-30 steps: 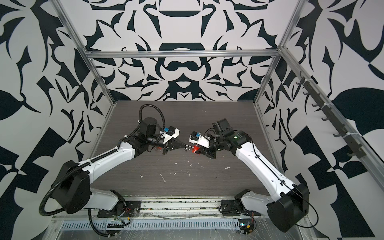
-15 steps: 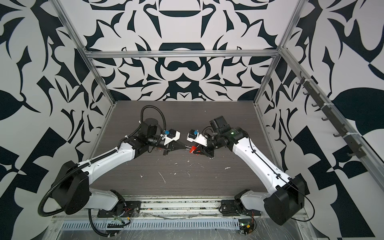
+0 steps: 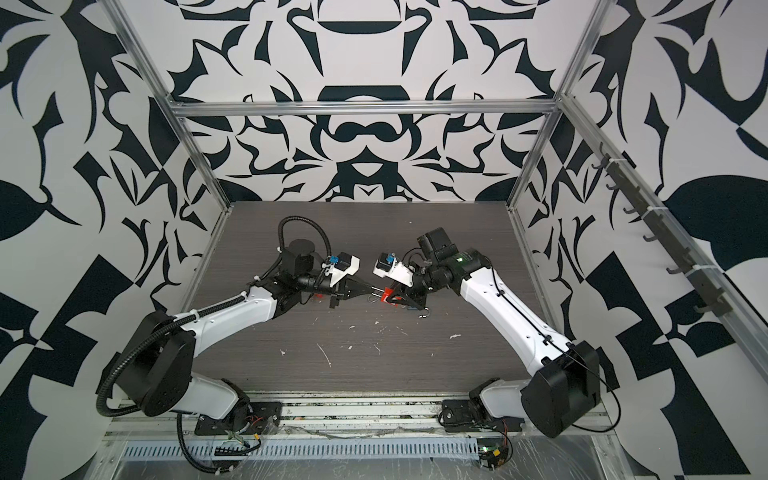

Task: Lock with the key

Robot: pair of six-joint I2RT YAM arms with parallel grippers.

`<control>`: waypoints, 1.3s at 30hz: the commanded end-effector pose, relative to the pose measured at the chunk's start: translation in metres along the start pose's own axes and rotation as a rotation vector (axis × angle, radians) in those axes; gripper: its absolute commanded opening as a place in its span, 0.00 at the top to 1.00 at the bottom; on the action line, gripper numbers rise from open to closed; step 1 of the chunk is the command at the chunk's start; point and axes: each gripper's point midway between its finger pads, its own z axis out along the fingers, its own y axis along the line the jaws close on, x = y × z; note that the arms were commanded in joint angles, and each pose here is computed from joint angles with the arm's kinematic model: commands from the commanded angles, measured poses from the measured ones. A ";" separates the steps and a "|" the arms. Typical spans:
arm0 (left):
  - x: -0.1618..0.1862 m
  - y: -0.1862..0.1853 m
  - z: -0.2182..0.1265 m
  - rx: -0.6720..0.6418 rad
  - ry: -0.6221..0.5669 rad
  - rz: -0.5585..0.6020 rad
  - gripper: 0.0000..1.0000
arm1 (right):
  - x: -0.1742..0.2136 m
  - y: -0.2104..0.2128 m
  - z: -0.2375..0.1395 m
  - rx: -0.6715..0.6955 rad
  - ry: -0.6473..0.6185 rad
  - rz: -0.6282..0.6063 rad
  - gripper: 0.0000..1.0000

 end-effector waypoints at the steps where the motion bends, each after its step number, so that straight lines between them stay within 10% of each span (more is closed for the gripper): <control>1: -0.029 0.007 -0.010 0.024 -0.118 0.030 1.00 | -0.067 0.002 -0.032 0.070 -0.187 -0.156 0.37; 6: -0.037 0.013 -0.012 0.033 -0.112 0.060 1.00 | -0.058 0.009 -0.049 0.106 -0.142 -0.128 0.20; 14: -0.042 0.013 -0.012 0.036 -0.124 0.066 1.00 | -0.023 -0.018 -0.085 0.281 -0.080 -0.037 0.31; 27: -0.047 0.006 -0.009 0.037 -0.123 0.077 1.00 | 0.006 -0.009 -0.066 0.054 0.031 0.113 0.37; 39: -0.053 0.000 -0.001 0.071 -0.127 0.082 1.00 | 0.025 -0.044 -0.049 0.182 0.068 0.133 0.39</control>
